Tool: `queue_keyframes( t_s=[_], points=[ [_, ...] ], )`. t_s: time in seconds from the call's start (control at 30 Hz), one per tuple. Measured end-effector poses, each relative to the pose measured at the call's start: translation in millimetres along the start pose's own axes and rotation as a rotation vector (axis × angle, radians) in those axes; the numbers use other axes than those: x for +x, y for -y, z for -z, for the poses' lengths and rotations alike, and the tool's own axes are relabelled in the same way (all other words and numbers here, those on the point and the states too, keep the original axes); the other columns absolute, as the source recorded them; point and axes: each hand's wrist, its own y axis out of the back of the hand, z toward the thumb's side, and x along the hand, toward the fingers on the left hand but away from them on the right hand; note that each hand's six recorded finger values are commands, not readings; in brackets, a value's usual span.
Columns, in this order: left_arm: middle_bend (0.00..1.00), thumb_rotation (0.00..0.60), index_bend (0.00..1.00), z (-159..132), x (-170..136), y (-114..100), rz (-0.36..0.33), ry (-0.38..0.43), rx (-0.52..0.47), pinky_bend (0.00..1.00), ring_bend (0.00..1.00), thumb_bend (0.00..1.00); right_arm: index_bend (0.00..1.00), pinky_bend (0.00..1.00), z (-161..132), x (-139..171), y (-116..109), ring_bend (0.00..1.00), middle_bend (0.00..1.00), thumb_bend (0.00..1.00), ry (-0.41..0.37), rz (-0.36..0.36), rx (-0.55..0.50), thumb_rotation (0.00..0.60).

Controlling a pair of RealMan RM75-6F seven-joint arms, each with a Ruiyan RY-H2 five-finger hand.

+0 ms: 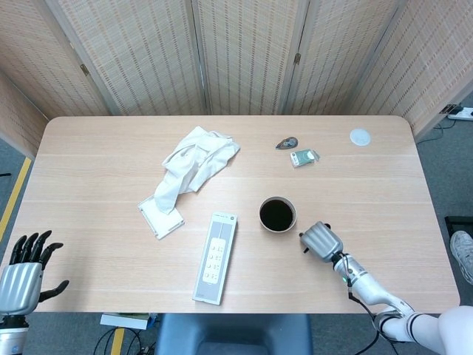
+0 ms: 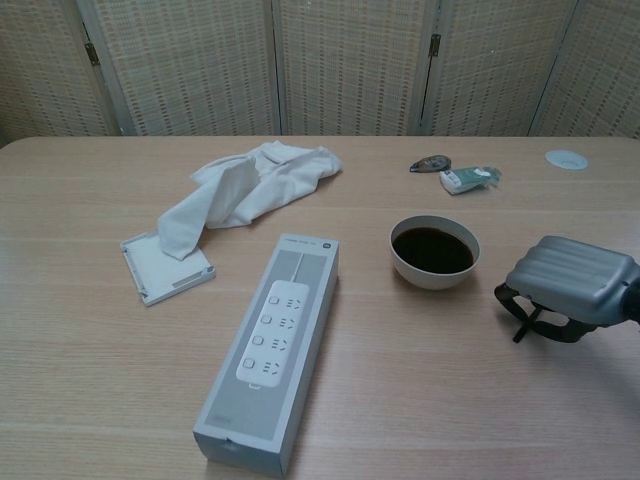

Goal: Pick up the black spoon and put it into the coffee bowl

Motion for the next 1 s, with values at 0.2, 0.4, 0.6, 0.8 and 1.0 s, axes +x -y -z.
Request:
queue_keyframes(
  t_s=[0.2,0.4,0.6,0.8,1.0],
  points=[
    [0.11,0.6,0.29,2,-1,0,0.001,-0.006,0.001,0.07,0.08,0.14,0.52,1.0,-2,-2,1,1.0,0.98,0.27,-0.006,0.0,0.002,0.6],
    [0.11,0.6,0.29,3,-2,0,0.001,-0.009,0.002,0.07,0.08,0.14,0.52,1.0,-3,-5,2,1.0,0.98,0.28,-0.008,-0.004,0.001,0.6],
    [0.11,0.6,0.29,4,-2,0,0.001,-0.011,0.002,0.07,0.08,0.14,0.59,1.0,-3,-5,-1,1.0,0.98,0.33,-0.011,0.009,-0.014,0.6],
    [0.11,0.6,0.29,1,-1,-1,-0.002,-0.006,0.006,0.07,0.08,0.14,0.61,1.0,6,1,-9,1.0,0.98,0.35,0.001,0.047,-0.062,0.6],
    [0.11,0.6,0.29,-2,-1,-3,-0.004,0.001,0.007,0.07,0.08,0.14,0.64,1.0,21,14,-25,1.0,0.98,0.36,0.016,0.113,-0.157,0.6]
  ],
)
